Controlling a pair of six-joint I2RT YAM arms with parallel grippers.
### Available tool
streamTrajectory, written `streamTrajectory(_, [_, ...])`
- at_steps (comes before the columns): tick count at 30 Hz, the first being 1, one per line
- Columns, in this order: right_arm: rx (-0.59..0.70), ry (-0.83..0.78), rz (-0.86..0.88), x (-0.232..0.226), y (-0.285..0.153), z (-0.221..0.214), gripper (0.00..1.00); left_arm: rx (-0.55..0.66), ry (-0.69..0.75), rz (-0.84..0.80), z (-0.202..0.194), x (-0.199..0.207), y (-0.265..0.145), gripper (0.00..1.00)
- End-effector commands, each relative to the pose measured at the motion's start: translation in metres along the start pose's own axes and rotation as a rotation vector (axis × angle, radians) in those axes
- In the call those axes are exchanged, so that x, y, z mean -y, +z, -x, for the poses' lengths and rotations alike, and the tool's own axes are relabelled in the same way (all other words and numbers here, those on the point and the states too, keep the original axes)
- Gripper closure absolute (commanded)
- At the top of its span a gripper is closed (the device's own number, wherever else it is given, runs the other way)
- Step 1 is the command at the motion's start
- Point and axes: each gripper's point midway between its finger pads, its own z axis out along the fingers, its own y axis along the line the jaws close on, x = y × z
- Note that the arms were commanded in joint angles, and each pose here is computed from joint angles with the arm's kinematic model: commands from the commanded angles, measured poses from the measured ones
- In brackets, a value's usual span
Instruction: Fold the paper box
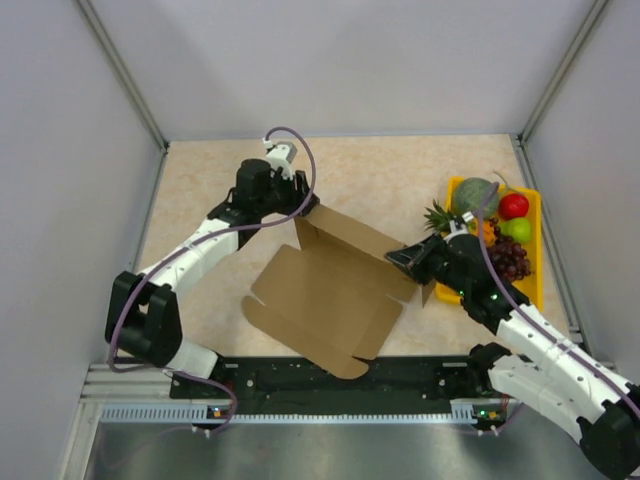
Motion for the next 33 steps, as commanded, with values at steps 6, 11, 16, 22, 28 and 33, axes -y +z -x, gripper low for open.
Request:
streamTrajectory(6, [-0.029,-0.038,0.142,-0.021,0.017,-0.003,1.0,0.178,-0.014,0.07,0.033,-0.01,-0.048,0.46])
streamTrajectory(11, [-0.086,-0.032,0.175,-0.028,0.033,-0.005,1.0,0.226,-0.021,0.123,0.038,-0.017,-0.07,0.45])
streamTrajectory(16, [-0.172,-0.065,0.286,-0.051,0.045,-0.003,1.0,0.285,-0.041,0.191,0.044,-0.021,-0.099,0.42])
streamTrajectory(22, [-0.356,-0.232,0.328,-0.063,0.063,-0.008,1.0,0.349,-0.019,0.226,0.05,-0.019,-0.131,0.41])
streamTrajectory(28, [-0.463,-0.321,0.386,-0.07,0.069,-0.008,1.0,0.347,-0.015,0.289,0.046,-0.028,-0.142,0.37])
streamTrajectory(33, [-0.53,-0.351,0.339,-0.059,0.074,-0.011,1.0,0.314,-0.04,0.318,0.036,-0.037,-0.136,0.32])
